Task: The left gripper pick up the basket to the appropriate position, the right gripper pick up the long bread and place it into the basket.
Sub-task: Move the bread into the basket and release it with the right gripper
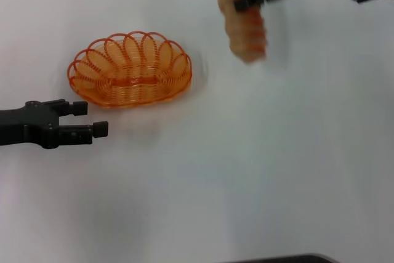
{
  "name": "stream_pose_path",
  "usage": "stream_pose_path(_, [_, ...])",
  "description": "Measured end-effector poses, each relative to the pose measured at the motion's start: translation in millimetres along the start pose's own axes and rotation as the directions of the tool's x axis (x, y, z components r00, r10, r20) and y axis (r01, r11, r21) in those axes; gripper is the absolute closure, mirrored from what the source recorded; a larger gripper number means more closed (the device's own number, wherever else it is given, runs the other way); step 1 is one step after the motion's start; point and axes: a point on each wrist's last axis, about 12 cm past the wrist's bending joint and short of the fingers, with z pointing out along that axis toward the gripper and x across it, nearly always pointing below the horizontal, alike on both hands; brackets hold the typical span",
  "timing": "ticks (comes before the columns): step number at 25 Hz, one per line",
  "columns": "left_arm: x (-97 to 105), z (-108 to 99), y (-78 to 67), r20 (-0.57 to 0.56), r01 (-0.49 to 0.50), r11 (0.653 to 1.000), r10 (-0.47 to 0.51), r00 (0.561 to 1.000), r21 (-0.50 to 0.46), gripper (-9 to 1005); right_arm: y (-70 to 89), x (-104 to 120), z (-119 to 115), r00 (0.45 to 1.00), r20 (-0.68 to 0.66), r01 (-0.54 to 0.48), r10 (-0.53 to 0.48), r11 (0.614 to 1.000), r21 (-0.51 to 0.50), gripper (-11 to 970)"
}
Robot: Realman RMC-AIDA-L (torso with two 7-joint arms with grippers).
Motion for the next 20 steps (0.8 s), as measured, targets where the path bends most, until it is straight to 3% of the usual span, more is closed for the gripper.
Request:
stream_pose_path(4, [-0.5,-0.7,-0.3,0.001,0.021,1.000,-0.021,1.000,0.004,92,0.5,-5.1,-0.2,0.983,0.143,0.120,-0.113,0.992,-0.042,548])
stream_pose_path(9, [-3.3,-0.7,0.1,0.013,0.036,0.999,-0.036,0.999,0.003,92,18.3,-14.2,14.4,0.927,0.131,0.360,-0.352,0.932,-0.038,546])
stream_pose_path(14, [-7.1,0.5,0.6,0.030,0.039,0.999,-0.039,0.999,0.007,91,46.8,-22.8,37.2,0.750,0.063,0.661,-0.658,0.747,-0.070,544])
stream_pose_path(20, [-11.2,3.0,-0.4,0.057,0.024,1.000,-0.025,0.998,0.020,91,70.4,-27.0,53.5,0.482,0.079,0.875,-0.873,0.476,-0.082,541])
